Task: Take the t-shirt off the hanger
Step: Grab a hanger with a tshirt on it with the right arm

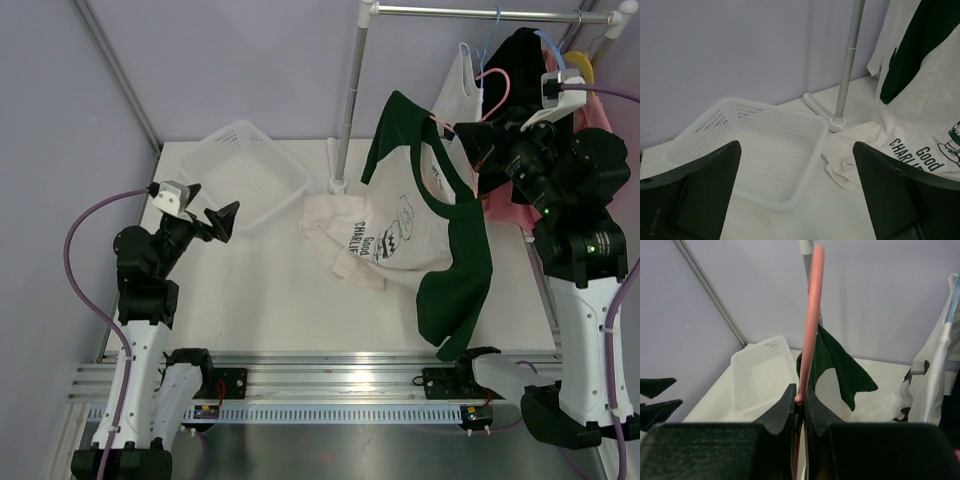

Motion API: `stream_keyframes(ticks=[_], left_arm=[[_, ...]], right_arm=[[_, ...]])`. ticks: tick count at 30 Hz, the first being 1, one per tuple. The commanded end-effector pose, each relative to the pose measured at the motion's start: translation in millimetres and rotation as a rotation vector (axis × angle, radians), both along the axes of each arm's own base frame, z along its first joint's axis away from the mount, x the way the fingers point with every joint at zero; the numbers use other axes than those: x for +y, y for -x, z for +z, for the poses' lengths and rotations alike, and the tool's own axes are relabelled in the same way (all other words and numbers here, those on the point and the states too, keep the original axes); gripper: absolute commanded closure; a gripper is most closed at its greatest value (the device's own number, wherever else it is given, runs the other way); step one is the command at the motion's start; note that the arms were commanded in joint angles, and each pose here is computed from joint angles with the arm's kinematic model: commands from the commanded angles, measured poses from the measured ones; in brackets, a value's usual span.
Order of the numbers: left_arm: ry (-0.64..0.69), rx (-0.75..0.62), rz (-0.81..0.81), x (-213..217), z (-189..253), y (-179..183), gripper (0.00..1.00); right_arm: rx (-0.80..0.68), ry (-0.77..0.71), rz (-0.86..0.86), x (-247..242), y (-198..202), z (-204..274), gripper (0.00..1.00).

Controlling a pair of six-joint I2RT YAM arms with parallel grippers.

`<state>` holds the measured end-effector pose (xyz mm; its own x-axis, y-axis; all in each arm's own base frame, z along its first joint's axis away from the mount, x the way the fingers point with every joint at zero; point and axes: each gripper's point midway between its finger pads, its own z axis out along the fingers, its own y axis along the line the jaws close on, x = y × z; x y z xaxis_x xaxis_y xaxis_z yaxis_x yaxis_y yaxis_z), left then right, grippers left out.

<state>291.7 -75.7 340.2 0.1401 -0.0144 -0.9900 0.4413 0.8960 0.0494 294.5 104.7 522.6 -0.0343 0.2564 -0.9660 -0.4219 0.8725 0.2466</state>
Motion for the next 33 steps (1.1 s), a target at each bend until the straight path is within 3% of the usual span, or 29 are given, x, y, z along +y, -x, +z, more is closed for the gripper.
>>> stream_keyframes(ticks=[1, 10, 16, 21, 33], left_arm=[[0.030, -0.003, -0.113, -18, 9, 1, 0.01], [0.039, 0.062, -0.295, -44, -16, -3, 0.01], [0.063, 0.142, -0.359, -52, -20, -8, 0.01], [0.088, 0.147, -0.337, -50, -20, -10, 0.01], [0.150, -0.078, -0.291, -49, 4, 27, 0.01]], right_arm=[[0.011, -0.049, 0.084, 15, 14, -12, 1.00], [0.108, -0.051, 0.109, 34, 3, -71, 1.00], [0.139, -0.001, 0.238, 85, 4, -88, 1.00], [0.155, 0.082, 0.175, 128, -6, -97, 1.00], [0.046, 0.030, 0.160, 180, -1, -85, 1.00]])
